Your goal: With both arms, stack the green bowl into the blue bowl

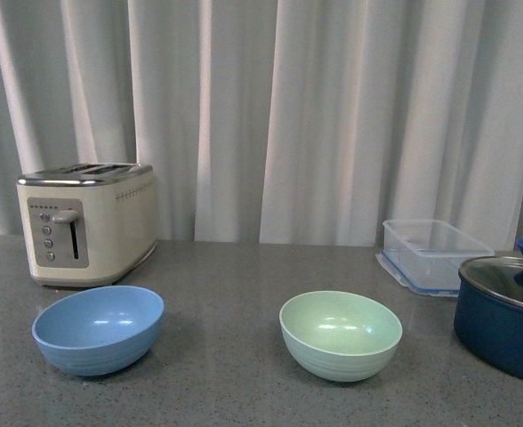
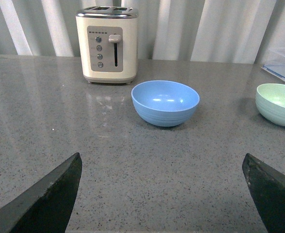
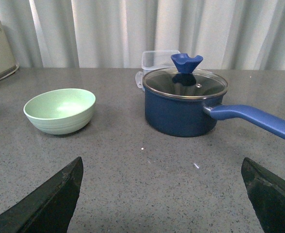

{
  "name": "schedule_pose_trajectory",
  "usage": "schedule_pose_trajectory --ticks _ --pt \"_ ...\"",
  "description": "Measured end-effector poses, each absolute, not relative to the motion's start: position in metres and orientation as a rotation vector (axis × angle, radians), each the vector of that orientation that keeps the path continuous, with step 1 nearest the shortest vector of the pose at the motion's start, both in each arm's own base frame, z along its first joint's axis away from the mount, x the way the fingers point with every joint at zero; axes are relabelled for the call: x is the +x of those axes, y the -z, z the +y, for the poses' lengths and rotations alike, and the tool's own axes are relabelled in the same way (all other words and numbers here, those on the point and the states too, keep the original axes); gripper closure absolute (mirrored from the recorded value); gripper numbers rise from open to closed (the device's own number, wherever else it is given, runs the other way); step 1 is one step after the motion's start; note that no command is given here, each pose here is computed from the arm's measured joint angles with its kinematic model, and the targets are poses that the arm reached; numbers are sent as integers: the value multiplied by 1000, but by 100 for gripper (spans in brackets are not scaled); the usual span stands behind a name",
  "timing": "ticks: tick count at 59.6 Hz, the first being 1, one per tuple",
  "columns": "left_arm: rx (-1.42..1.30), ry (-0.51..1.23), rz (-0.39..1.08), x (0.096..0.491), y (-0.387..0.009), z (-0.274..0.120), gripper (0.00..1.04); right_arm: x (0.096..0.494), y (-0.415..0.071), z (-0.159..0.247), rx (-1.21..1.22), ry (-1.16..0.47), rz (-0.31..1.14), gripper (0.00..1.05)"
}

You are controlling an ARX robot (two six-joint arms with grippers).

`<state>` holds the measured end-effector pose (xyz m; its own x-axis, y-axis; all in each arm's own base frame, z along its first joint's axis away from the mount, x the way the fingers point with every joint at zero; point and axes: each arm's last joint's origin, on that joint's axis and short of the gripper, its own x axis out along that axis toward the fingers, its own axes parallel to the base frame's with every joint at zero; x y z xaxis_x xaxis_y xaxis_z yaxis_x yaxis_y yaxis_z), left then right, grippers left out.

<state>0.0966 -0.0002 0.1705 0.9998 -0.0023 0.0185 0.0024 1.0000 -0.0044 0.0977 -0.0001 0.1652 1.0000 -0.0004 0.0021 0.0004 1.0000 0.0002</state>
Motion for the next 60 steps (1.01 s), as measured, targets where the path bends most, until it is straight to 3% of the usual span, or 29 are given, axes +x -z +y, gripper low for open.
schedule_pose_trajectory --ticks 36,42,46,60 --pt "-5 1 -18 97 -171 0 7 98 -165 0 0 0 -2 10" --pt "-65 -259 394 102 -172 4 7 98 -165 0 0 0 -2 10" --pt "-72 -350 522 115 -176 9 7 98 -165 0 0 -2 -3 10" --pt "-139 -325 474 179 -218 27 7 98 -165 0 0 0 -3 10"
